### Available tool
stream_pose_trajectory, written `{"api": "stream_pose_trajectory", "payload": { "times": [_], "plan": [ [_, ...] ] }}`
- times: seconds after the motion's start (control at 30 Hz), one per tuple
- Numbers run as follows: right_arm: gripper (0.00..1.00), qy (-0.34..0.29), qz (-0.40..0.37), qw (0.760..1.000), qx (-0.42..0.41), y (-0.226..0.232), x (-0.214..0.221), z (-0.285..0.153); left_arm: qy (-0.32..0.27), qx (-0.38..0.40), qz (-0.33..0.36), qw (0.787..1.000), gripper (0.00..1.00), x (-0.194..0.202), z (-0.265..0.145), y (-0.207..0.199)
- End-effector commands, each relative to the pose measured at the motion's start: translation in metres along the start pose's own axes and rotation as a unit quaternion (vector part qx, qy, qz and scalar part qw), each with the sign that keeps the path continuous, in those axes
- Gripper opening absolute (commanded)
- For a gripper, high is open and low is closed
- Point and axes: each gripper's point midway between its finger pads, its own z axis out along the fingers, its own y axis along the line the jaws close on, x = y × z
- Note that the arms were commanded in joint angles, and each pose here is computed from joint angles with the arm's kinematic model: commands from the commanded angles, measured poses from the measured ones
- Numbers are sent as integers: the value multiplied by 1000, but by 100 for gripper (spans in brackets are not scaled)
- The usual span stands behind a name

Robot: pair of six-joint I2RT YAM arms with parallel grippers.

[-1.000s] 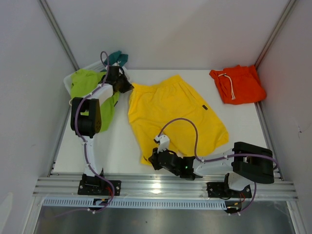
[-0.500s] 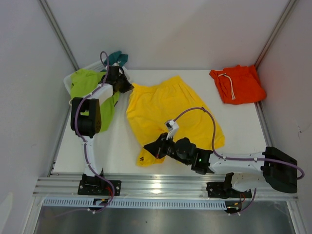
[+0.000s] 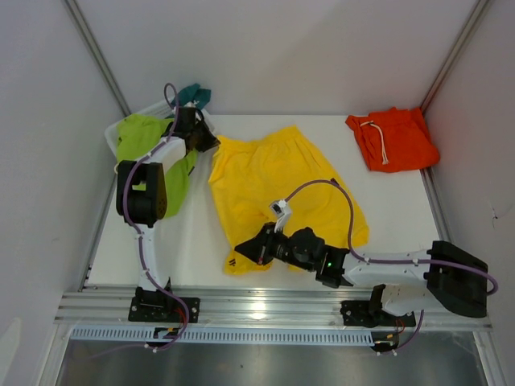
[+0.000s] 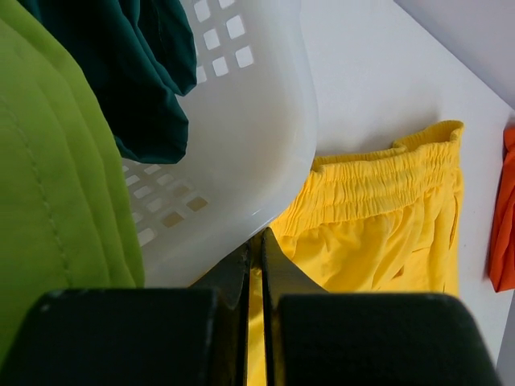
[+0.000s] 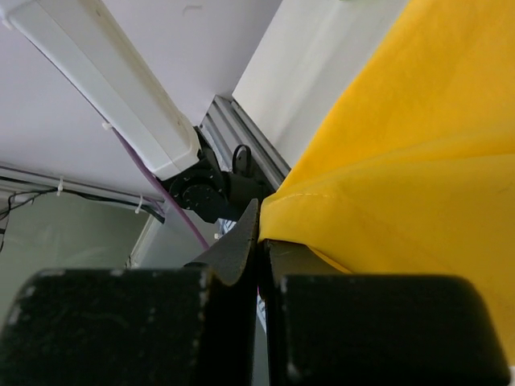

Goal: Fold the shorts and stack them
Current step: Flatten the shorts out

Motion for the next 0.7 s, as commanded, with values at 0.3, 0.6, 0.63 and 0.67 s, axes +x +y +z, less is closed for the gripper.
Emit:
{"api": "stream_pose_trajectory", "payload": {
  "times": [0.3,0.6,0.63,0.67],
  "plan": [
    [30,113,-15,980,-162,71,58,61,-42,19,-3,999,0,-41,-4,-14],
    [83,96,-106,987,-77,51,39,47,-33,20,-3,999,0,-38,0,-12],
    [83,94,-119,987,-59,43,39,43,-33,19,-3,999,0,-38,1,-11],
    [82,98,-141,985,-12,20,46,34,-35,21,-2,999,0,-41,0,-14]
  ]
}}
